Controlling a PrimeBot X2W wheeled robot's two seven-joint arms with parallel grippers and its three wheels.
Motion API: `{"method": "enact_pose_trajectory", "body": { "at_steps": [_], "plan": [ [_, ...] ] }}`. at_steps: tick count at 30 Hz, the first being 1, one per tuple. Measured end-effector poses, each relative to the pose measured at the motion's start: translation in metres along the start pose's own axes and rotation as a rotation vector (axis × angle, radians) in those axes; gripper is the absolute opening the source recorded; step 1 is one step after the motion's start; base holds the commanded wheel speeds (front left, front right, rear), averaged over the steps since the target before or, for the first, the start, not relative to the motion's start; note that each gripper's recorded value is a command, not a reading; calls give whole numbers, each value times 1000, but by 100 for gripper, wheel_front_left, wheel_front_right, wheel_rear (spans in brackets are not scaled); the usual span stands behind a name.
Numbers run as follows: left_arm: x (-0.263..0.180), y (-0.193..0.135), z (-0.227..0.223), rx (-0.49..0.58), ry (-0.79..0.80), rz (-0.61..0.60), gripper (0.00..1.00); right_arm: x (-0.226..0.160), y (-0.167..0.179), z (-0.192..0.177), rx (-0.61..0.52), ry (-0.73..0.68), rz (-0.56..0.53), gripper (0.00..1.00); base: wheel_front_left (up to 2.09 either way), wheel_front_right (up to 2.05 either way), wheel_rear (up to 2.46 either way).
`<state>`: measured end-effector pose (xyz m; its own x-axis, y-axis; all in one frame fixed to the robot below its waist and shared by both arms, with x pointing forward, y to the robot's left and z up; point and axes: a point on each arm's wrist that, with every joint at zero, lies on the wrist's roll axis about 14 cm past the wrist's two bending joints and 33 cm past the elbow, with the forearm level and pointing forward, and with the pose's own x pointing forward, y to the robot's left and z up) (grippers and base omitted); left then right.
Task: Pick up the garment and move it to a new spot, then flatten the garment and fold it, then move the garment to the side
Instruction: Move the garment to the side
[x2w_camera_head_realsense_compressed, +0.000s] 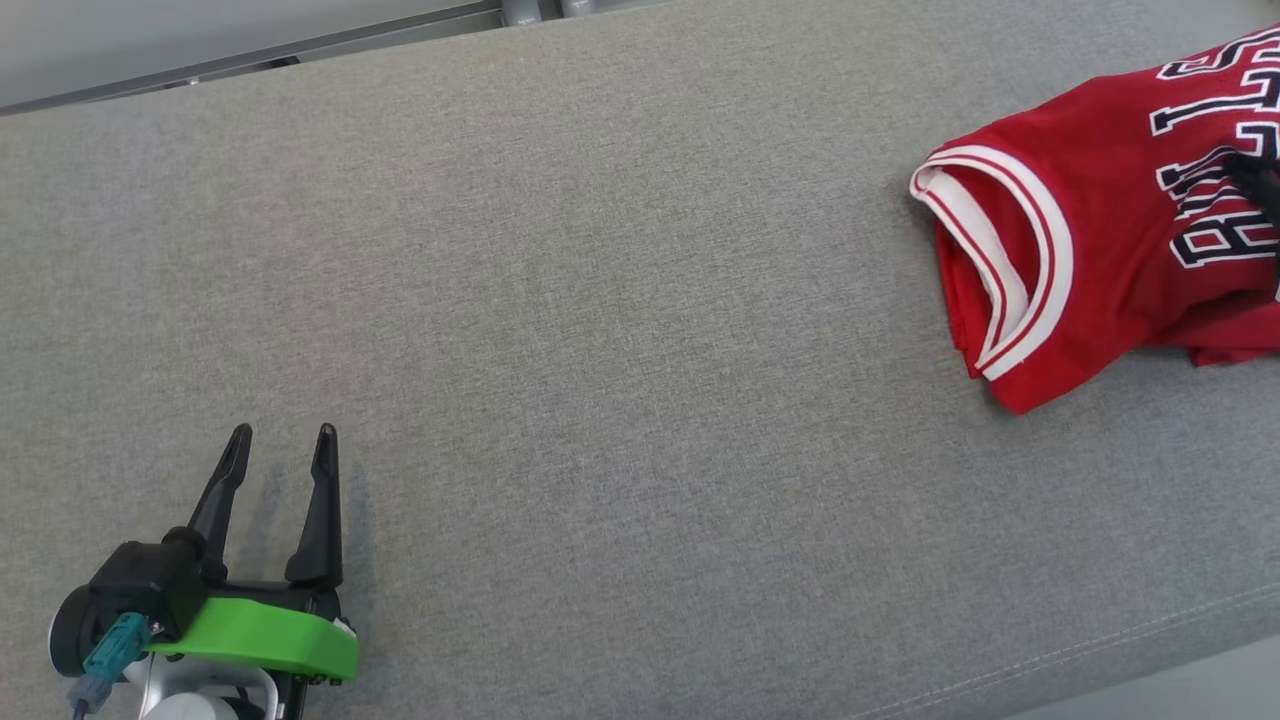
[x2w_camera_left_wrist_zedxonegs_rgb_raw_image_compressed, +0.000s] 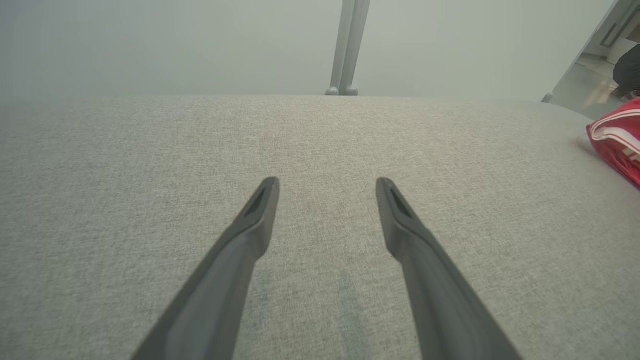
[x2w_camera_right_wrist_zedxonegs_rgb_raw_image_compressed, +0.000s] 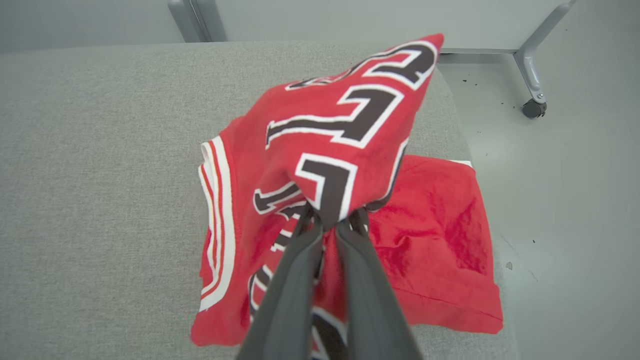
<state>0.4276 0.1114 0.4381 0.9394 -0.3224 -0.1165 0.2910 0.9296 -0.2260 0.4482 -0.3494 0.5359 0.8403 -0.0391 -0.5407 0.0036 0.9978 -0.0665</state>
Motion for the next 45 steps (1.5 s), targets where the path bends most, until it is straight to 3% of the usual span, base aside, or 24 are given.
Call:
{"method": "enact_pose_trajectory", "body": {
  "at_steps": [17, 31, 32, 33, 34, 35, 36, 37, 45],
  "plan": [
    [4, 3, -5, -6, 20, -2, 100, -2, -47, -1, 27, 41, -128, 0, 0, 0, 0],
    [3, 17, -7, -5, 31, 36, 100, 18, -74, -33, -104, 151, -244, 0, 0, 0, 0],
    [3, 18, -7, -4, 30, 40, 100, 19, -77, -36, -108, 159, -254, 8, 0, 0, 0],
    [2, 18, -7, -4, 30, 42, 100, 20, -80, -40, -111, 166, -265, 31, 0, 0, 0],
    [1, 20, -7, -5, 31, 48, 100, 21, -83, -42, -114, 169, -275, 47, 0, 0, 0],
    [1, 21, -7, -10, 29, 56, 100, 21, -86, -44, -117, 167, -286, 47, 0, 0, 0],
    [0, 22, -7, -12, 30, 60, 100, 21, -91, -46, -124, 169, -302, 85, 0, 0, 0],
    [0, 23, -7, -12, 30, 63, 100, 20, -94, -47, -129, 166, -315, 100, 0, 0, 0],
    [-1, 24, -5, -14, 21, 70, 100, 22, -98, -56, -131, 126, -341, 100, 0, 0, 0]
  ]
}}
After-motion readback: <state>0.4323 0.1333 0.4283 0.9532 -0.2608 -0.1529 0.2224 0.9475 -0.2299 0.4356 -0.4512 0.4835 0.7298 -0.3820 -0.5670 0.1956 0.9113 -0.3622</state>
